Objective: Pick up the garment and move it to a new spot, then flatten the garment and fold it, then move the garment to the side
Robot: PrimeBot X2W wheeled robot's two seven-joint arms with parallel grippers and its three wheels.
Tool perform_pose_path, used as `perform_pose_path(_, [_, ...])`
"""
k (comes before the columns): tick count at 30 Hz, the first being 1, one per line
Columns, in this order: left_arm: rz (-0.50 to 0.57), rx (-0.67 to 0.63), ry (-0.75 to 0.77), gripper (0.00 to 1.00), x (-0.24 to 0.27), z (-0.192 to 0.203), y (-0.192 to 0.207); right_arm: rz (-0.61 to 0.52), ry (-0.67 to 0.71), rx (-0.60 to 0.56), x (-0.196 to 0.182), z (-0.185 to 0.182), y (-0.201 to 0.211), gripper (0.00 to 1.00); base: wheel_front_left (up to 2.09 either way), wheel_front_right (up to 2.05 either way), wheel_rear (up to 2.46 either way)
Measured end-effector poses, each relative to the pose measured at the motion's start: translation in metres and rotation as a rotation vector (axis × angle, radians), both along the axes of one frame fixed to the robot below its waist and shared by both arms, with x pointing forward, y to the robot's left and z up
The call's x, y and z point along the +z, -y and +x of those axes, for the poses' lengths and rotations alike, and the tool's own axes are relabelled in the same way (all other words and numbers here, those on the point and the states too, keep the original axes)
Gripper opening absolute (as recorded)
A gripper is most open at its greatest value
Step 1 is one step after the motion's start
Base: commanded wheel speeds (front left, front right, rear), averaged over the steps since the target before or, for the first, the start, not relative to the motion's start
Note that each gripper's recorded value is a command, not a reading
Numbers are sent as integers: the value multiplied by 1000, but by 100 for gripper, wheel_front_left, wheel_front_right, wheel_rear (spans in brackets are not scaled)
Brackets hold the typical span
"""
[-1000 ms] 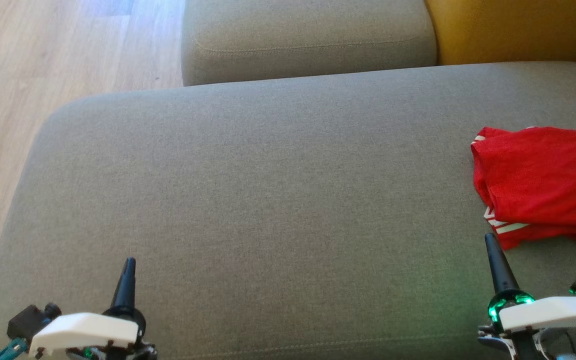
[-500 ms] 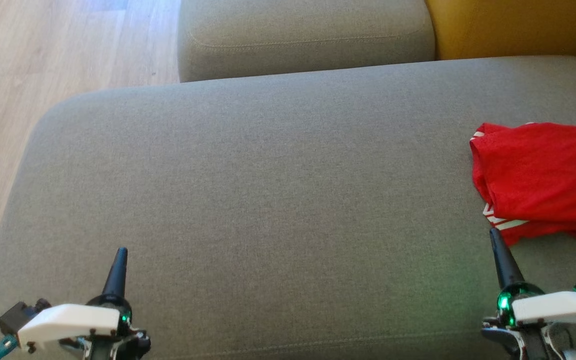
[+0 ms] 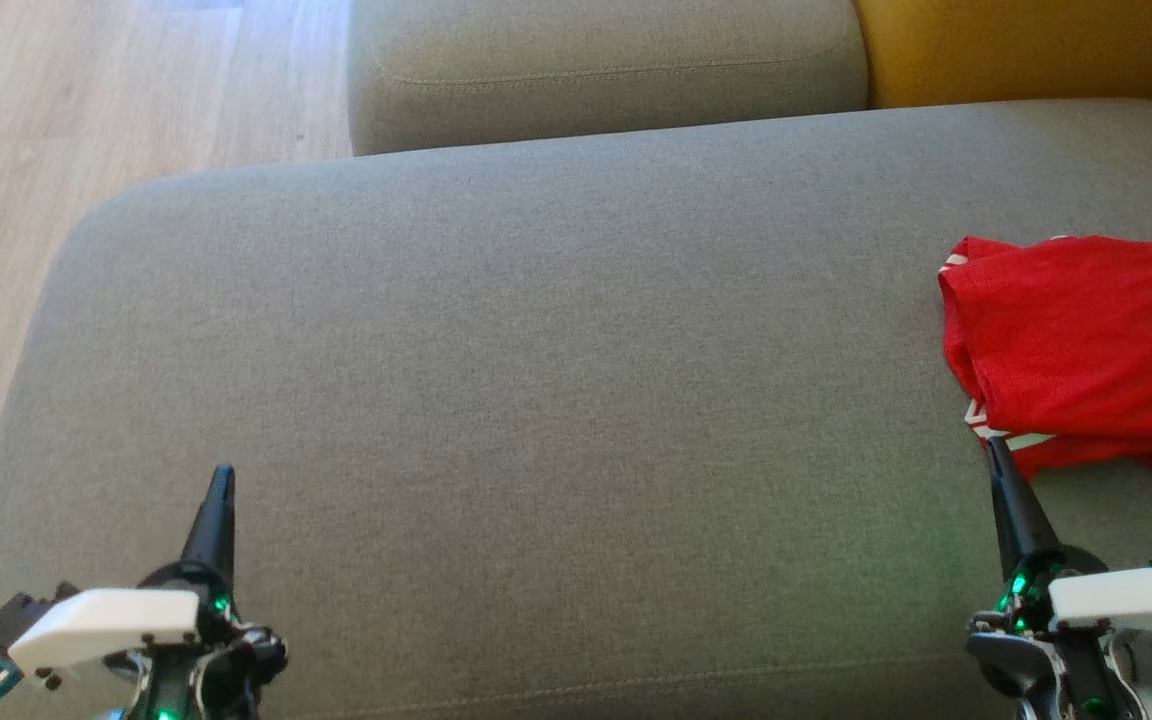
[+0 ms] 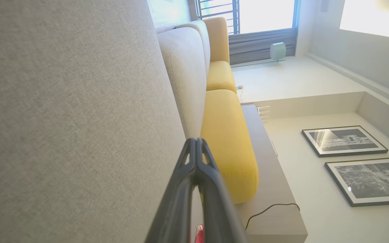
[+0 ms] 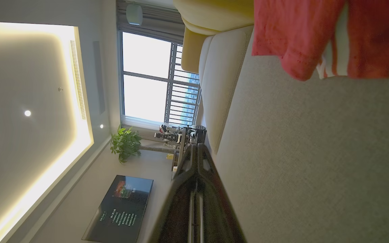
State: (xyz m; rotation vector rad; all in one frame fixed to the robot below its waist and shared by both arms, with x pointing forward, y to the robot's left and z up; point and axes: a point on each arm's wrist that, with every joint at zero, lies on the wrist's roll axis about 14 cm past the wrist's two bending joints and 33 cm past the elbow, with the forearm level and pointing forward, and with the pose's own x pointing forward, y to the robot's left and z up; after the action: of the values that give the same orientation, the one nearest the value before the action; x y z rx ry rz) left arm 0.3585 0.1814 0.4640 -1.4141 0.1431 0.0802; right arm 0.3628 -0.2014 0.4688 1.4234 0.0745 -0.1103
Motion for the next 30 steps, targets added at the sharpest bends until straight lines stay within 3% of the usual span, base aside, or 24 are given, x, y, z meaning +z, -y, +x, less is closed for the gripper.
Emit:
perform_pose_path(14, [-159,23,36,0,9,12,-5,157,32,-12,8,10,3,0,0,0,0])
perform_pose_path(30, [-165,25,48,0,13,15,-7,159,32,-19,8,9,5,0,0,0,0])
